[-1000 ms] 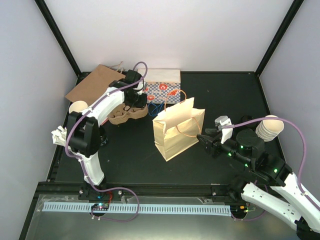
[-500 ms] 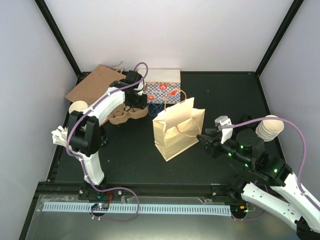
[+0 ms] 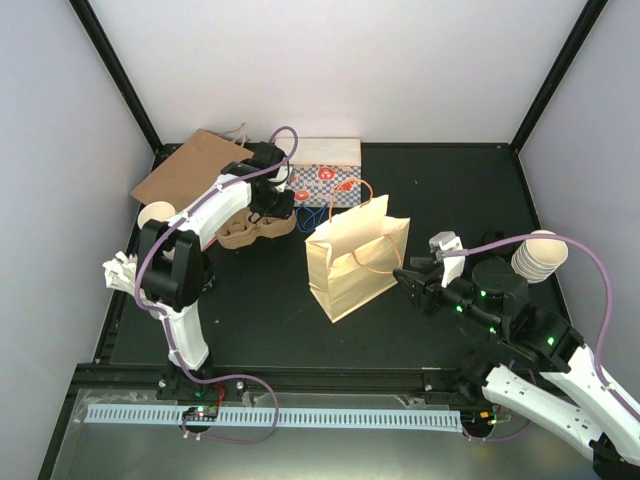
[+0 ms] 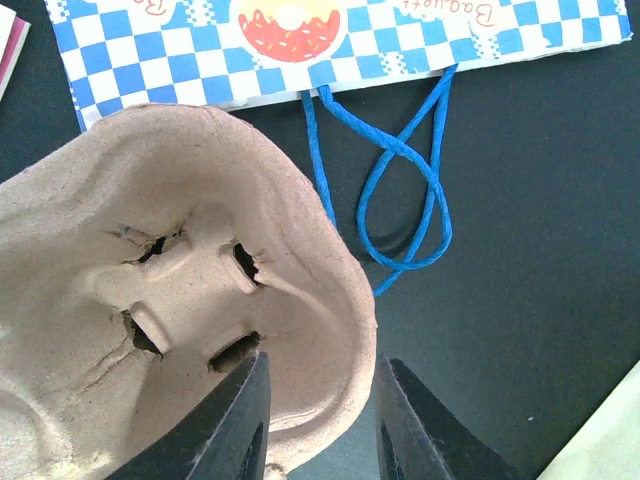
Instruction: Pack the takeout coffee
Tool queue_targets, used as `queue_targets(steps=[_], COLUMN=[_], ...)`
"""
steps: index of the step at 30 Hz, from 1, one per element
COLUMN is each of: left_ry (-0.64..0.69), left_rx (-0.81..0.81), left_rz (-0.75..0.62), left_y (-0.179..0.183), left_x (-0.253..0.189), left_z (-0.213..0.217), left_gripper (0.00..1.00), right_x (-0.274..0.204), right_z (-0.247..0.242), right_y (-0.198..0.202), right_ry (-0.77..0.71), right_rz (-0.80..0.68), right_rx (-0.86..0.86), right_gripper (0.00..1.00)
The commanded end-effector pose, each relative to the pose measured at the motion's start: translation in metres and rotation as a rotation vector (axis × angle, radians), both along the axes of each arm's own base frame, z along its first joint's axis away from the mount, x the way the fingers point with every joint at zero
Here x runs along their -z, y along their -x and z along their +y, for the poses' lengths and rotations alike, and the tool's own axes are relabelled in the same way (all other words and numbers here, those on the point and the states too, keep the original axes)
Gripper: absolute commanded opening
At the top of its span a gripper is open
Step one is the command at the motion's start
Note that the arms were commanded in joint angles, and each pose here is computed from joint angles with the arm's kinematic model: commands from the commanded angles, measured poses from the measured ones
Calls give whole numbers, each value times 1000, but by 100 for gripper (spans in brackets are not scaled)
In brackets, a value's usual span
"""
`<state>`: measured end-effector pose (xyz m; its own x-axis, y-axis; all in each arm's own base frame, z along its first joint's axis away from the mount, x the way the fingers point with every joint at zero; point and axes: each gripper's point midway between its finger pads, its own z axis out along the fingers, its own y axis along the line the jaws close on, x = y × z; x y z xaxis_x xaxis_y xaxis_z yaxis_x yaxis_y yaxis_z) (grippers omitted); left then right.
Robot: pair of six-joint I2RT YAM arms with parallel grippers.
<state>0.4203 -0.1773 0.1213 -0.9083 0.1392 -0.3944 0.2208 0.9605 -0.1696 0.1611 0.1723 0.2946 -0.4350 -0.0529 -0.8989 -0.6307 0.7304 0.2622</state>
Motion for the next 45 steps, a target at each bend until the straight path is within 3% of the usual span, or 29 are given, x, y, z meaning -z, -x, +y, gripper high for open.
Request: queue_targets(steps=[1, 13, 21, 25, 38, 40, 45], left_ry=[-28, -31, -29, -22, -4, -8, -25], left_rx=[10, 31, 33, 41, 64, 63, 50], left_rz=[0, 30, 31, 34, 36, 38, 39], left_y=[-2, -1, -2, 0, 1, 1, -1], left_x=[6, 16, 17, 15, 14, 16, 15], left_z=[0, -5, -7, -9, -15, -14, -11], left_gripper=[30, 32, 22, 35, 35, 32, 12], right_x=[-5, -4, -3, -2, -2, -1, -2], right_z=[3, 3, 2, 2, 3, 2, 2], right_y=[1, 0, 1, 1, 0, 0, 0], right_ry=[-19, -17, -17, -16, -16, -15, -18], right_rz=[-10, -7, -4, -4, -1, 0, -4], right_rx=[-12, -12, -10, -8, -10, -9, -7], right_gripper=[52, 52, 52, 52, 52, 52, 52])
